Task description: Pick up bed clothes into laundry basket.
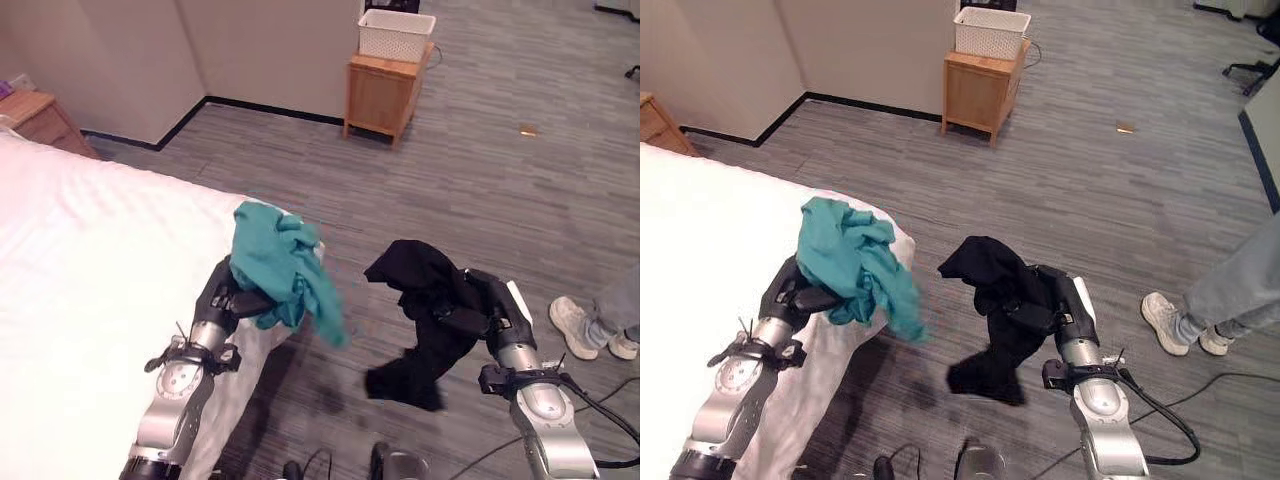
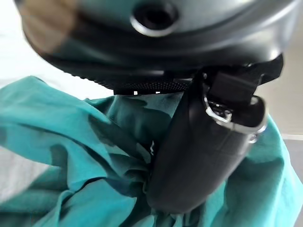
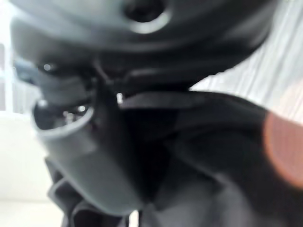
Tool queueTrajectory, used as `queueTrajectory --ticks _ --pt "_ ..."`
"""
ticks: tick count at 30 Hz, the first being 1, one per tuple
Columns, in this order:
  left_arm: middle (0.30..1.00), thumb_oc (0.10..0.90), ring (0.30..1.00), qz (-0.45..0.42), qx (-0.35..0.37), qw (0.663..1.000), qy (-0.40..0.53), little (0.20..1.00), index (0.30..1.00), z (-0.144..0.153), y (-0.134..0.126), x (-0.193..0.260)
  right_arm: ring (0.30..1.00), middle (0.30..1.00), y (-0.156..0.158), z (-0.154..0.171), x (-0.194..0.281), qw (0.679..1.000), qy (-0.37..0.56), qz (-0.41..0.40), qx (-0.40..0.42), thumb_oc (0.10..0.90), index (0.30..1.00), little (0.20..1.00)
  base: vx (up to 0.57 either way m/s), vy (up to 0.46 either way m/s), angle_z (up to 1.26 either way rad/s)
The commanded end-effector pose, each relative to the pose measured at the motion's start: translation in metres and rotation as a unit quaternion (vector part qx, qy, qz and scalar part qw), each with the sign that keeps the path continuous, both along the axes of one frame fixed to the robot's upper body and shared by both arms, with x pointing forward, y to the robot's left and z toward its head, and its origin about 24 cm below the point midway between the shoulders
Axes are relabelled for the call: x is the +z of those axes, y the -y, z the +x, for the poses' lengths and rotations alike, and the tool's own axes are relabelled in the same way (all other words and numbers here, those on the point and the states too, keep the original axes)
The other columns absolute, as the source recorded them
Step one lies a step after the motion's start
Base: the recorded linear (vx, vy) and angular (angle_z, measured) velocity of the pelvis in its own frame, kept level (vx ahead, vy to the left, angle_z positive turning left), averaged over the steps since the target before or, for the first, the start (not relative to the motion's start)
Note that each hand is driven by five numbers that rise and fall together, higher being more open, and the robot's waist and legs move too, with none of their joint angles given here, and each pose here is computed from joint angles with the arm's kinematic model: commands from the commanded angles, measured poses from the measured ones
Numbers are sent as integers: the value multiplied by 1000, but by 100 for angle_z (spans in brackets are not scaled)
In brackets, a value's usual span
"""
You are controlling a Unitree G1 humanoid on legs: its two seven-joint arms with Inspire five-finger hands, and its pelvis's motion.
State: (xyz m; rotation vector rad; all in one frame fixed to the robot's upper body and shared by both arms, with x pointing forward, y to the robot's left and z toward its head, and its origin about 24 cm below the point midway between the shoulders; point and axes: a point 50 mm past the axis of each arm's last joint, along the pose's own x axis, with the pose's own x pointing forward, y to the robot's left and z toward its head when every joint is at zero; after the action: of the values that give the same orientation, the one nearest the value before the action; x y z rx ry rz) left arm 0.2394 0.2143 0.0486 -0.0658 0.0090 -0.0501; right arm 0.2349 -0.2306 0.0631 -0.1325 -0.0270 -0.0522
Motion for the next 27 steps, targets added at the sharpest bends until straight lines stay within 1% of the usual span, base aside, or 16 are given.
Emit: queueTrajectory --ticks 1,7,8,14,17,19,20,21,23,24,25,26,27 --pt "300 400 300 3 -11 991 131 300 300 17 1 49 300 300 -2 9 53 987 156 25 4 400 300 300 -24 -100 -49" --pt "300 400 300 25 9 993 116 300 300 12 -6 41 300 300 6 -8 32 994 104 23 3 400 300 300 13 -48 -15" --pt "300 400 300 -8 71 997 13 300 300 12 -4 -11 300 300 17 -12 -30 989 7 128 -78 400 300 300 1 -22 4" --pt "300 400 300 -5 81 997 12 300 300 12 -8 -11 300 300 20 -13 -24 986 26 136 -88 400 300 300 15 -17 8" --pt "300 400 300 7 81 996 35 300 300 24 -11 3 300 300 22 -9 -14 987 45 124 -90 400 300 300 12 -35 4" --pt "300 400 300 32 69 995 72 300 300 39 -9 25 300 300 28 -6 -4 988 59 101 -98 400 300 300 26 -36 -4" --pt "300 400 300 32 69 994 73 300 300 39 -9 25 300 300 28 -6 -4 988 59 101 -99 400 300 300 34 -35 -7" --pt "300 400 300 35 56 993 96 300 300 48 -3 37 300 300 38 -9 -3 988 59 83 -118 400 300 300 20 -16 -12" --pt "300 400 300 32 52 993 104 300 300 52 1 42 300 300 40 -11 2 988 66 71 -120 400 300 300 37 -21 -20" --pt "300 400 300 11 39 993 113 300 300 59 12 46 300 300 51 -17 -2 988 48 42 -138 400 300 300 37 -21 -28" --pt "300 400 300 11 38 993 113 300 300 59 12 46 300 300 51 -17 -2 988 48 42 -138 400 300 300 25 -22 -30" --pt "300 400 300 5 29 993 116 300 300 62 18 48 300 300 54 -20 0 988 51 34 -143 400 300 300 16 -17 -28" --pt "300 400 300 -3 11 992 122 300 300 66 31 52 300 300 62 -27 -2 986 43 22 -161 400 300 300 16 -17 -26"
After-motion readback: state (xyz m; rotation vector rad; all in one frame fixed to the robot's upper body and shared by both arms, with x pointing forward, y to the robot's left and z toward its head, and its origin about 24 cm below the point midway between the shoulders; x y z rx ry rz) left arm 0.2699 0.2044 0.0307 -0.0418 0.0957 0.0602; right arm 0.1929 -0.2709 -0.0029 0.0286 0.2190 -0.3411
